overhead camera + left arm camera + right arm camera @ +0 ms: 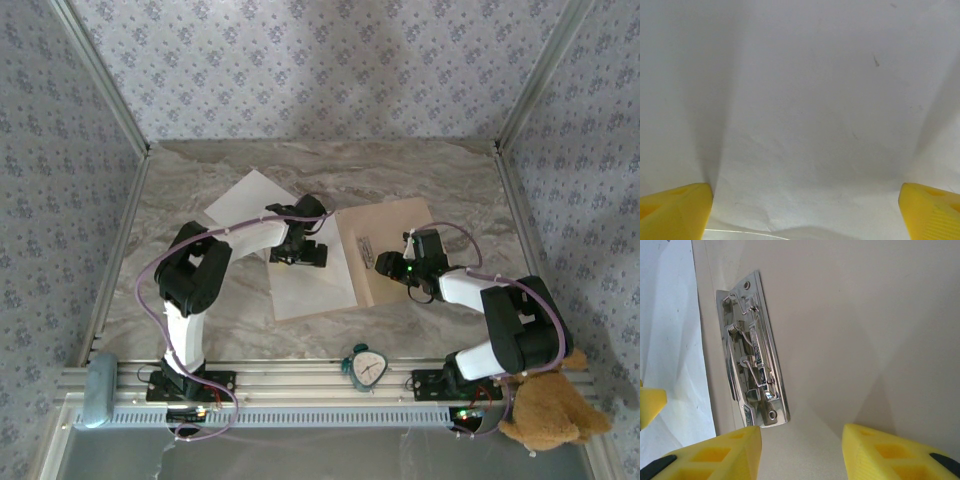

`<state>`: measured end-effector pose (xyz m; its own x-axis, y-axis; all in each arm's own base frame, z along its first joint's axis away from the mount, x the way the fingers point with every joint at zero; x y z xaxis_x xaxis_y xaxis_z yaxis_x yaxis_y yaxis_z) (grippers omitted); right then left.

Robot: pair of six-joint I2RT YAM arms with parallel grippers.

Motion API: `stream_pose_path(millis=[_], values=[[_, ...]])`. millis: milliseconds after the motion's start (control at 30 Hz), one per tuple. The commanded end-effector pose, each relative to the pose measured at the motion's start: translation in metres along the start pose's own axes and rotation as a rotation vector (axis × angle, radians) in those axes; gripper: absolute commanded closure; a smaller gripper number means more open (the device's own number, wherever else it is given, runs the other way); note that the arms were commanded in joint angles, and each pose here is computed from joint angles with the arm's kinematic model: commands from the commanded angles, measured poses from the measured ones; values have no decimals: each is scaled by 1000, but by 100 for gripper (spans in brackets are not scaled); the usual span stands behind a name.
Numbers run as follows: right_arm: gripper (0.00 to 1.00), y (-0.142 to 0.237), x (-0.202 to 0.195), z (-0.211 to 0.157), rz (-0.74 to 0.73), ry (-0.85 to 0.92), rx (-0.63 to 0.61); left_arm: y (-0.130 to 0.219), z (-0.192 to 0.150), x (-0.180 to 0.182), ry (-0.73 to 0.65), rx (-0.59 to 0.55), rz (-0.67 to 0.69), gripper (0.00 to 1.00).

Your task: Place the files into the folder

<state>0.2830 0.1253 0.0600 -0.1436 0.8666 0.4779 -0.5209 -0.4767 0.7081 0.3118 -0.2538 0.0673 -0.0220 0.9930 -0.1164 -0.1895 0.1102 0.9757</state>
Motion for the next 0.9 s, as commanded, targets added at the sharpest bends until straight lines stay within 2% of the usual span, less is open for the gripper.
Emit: stream_pose_path(millis=[0, 400, 567, 867], values=[[52, -2, -16, -31, -77, -54, 107, 38, 11, -8, -8, -46, -59, 4], [51, -4, 19, -33, -7, -2, 109, 50, 17, -6, -12, -103, -42, 4], [50, 1, 17, -30, -22, 5, 97, 42, 26, -3, -56, -136, -5, 2], [48, 17, 18, -15, -18, 48, 74, 21, 32, -13, -144, -99, -8, 0]])
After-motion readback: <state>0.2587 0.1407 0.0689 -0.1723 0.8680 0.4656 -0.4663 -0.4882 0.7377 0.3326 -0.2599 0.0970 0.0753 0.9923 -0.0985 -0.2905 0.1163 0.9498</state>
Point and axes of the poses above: each hand's point on the last joint's axis, 136 mm out from that joint toward the fingers, its own y axis back along the fingers, its own x axis along the line the jaws close on, z = x × y, the point moved 4 cm from there along y, back along the fingers, and after that the axes turned 11 degrees about y, right-handed, at the moved point
